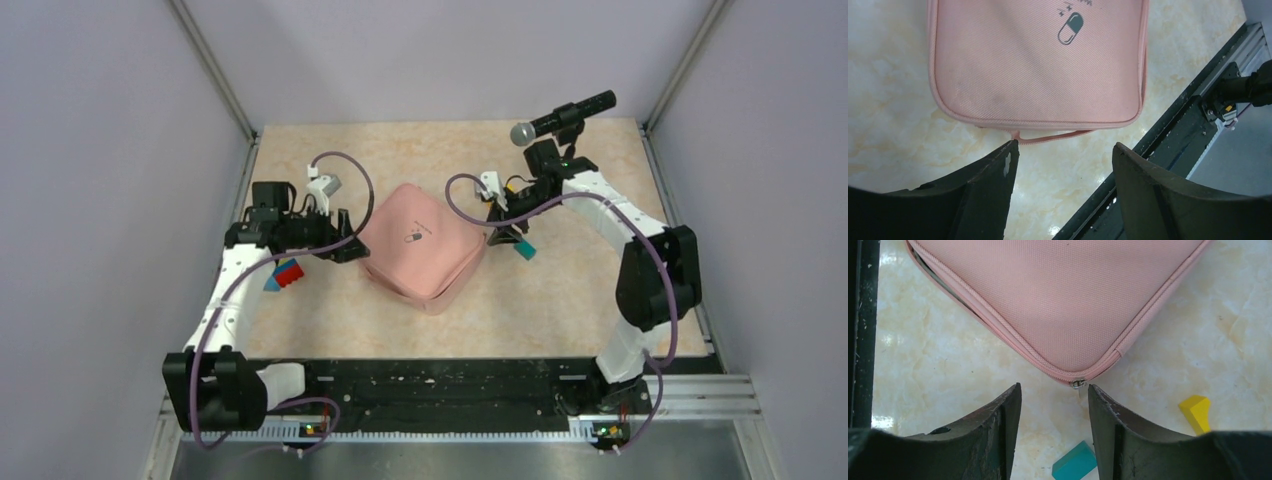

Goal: Organize the medicine kit

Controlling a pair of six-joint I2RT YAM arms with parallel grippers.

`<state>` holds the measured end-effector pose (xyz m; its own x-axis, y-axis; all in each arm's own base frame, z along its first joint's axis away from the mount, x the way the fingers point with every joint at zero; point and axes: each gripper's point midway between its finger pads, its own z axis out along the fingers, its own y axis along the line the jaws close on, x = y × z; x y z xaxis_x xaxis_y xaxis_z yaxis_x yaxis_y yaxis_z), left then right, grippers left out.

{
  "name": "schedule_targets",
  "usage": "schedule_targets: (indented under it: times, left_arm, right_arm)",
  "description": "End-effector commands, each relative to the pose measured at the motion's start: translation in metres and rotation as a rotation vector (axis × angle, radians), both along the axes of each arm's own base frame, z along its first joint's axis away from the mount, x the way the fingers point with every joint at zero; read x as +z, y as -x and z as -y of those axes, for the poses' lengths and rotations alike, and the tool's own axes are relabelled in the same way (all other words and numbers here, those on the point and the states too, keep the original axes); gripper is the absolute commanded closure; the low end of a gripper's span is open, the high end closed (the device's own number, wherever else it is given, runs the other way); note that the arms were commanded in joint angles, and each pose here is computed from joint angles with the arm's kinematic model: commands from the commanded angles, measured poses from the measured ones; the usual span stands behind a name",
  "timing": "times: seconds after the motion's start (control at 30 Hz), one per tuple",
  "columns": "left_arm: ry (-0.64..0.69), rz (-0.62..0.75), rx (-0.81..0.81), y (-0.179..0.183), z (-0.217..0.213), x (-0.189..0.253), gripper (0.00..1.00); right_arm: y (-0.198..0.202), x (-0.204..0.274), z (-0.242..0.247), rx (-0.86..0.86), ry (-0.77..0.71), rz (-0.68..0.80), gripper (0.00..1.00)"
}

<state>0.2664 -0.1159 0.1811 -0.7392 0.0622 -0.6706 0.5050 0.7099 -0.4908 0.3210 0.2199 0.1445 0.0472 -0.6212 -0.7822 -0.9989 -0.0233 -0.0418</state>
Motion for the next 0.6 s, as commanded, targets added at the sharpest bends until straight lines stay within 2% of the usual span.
schedule_targets:
  times: [0.0,0.3,0.57]
  left_arm:
    - [-0.025,0.138,-0.160,0.004,0.005,0.026,0.27]
    - [-0.011,0.105,-0.179,-0.001,0.009,0.028,0.28]
    - [-0.060,0.101,-0.212,0.002,0.005,0.026,0.28]
  right_arm:
    - [0.006,-0.003,0.004,0.121,0.000,-0.012,0.51]
    - [-0.006,-0.038,0.012,0.145,0.034,-0.023,0.53]
    - [-0.035,-0.055,0.002,0.122,0.000,0.051,0.54]
